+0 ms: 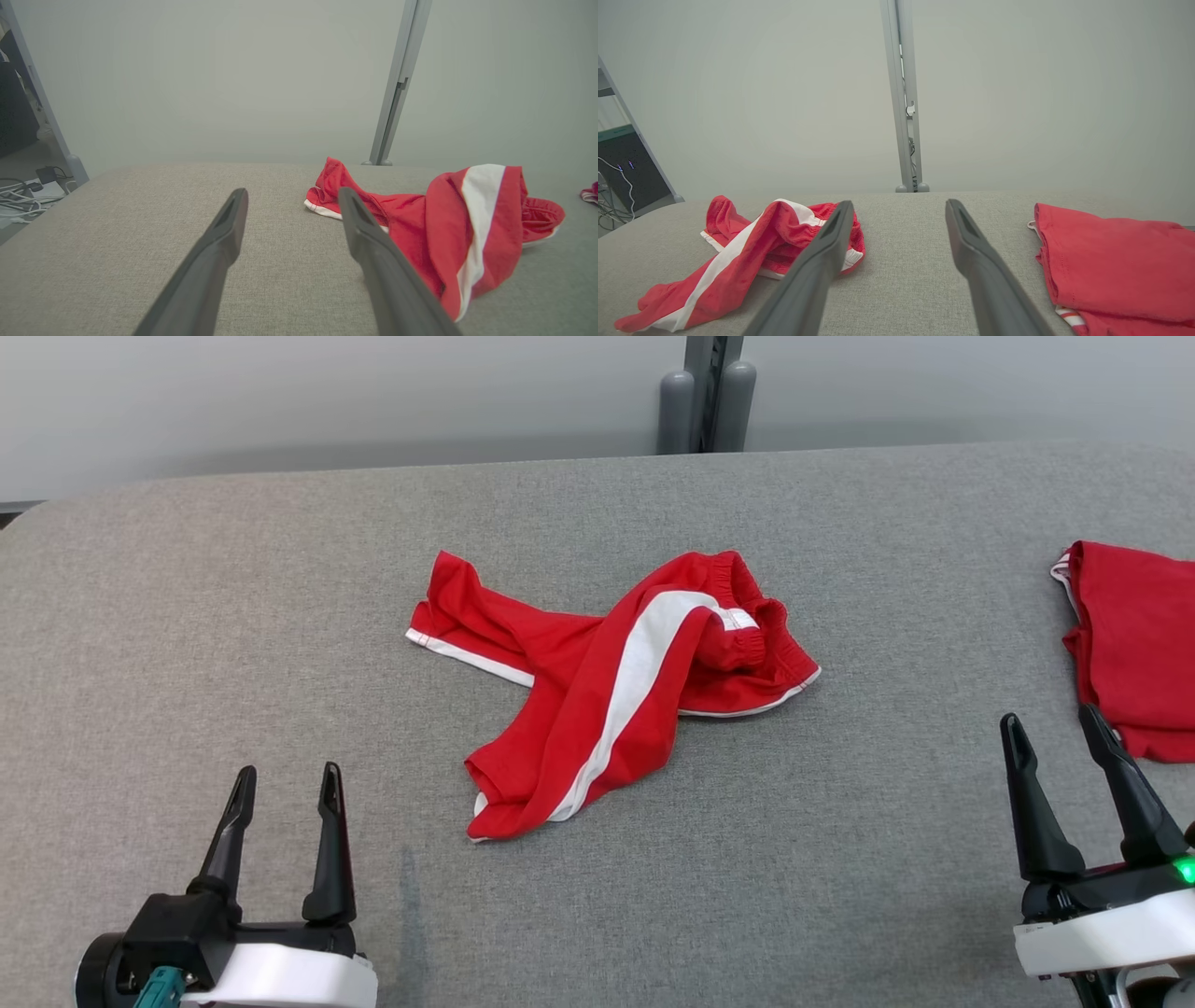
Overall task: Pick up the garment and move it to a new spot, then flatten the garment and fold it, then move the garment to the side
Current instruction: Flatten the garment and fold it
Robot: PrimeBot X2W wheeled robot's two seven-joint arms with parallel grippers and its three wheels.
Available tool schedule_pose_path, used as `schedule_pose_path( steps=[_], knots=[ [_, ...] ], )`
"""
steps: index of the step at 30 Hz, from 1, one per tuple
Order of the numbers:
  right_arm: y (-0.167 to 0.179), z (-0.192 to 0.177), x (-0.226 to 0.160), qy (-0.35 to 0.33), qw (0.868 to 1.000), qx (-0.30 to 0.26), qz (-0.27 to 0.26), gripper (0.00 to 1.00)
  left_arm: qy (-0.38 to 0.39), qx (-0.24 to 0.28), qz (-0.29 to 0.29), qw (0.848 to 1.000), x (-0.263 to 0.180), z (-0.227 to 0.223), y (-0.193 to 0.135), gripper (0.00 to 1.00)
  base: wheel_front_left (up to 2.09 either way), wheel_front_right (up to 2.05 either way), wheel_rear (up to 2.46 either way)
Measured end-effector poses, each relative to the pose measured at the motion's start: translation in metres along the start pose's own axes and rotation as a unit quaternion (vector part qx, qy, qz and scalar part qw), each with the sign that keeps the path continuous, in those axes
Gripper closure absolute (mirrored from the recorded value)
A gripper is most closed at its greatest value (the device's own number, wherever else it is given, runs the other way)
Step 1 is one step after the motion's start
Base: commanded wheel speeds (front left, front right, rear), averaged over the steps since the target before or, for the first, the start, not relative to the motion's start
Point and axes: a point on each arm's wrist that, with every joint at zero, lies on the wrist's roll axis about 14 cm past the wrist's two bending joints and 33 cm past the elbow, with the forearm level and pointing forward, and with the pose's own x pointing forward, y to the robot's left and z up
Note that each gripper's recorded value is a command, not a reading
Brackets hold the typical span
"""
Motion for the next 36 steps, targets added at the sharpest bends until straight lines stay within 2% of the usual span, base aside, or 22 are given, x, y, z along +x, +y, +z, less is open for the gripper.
schedule_pose_path(
  steps=[8,10,13,22,26,30,31,32,33,36],
  knots=[
    [0.005,-0.002,0.005,0.002,1.0,0.002,0.009,0.0,-0.001,0.008,-0.013,1.0,0.005,0.002,-0.001,0.0,0.0,0.0,0.0],
    [0.007,-0.004,0.008,0.006,1.0,0.004,0.011,0.0,-0.004,0.01,-0.029,1.0,0.012,0.004,-0.008,0.0,0.0,0.0,0.0],
    [0.01,-0.01,0.012,0.014,1.0,0.005,0.017,0.0,0.03,0.007,-0.074,0.997,0.017,-0.008,-0.029,0.0,0.0,0.0,0.0],
    [0.006,-0.024,0.018,0.031,0.999,0.015,0.013,0.0,0.194,-0.007,-0.181,0.964,0.0,-0.091,-0.079,0.0,0.0,0.0,0.0],
    [0.001,-0.028,0.017,0.035,0.999,0.016,0.005,0.0,0.234,-0.004,-0.206,0.95,-0.006,-0.113,-0.091,0.0,0.0,0.0,0.0],
    [-0.002,-0.03,0.017,0.036,0.999,0.017,0.0,0.0,0.242,0.024,-0.22,0.945,-0.002,-0.121,-0.092,0.0,0.0,0.0,0.0],
    [-0.002,-0.03,0.016,0.037,0.999,0.017,0.0,0.0,0.239,0.026,-0.223,0.945,0.0,-0.12,-0.093,0.13,0.0,0.0,0.0],
    [-0.003,-0.03,0.016,0.037,0.999,0.017,-0.001,0.0,0.233,0.025,-0.228,0.945,0.003,-0.118,-0.096,0.84,0.0,0.0,0.0],
    [-0.003,-0.03,0.016,0.036,0.999,0.017,-0.002,0.0,0.228,0.024,-0.23,0.946,0.005,-0.115,-0.097,1.0,0.0,0.0,0.0],
    [-0.005,-0.029,0.015,0.033,0.999,0.017,-0.005,0.0,0.214,0.021,-0.236,0.947,0.008,-0.107,-0.099,1.0,0.0,0.0,0.0]
  ],
)
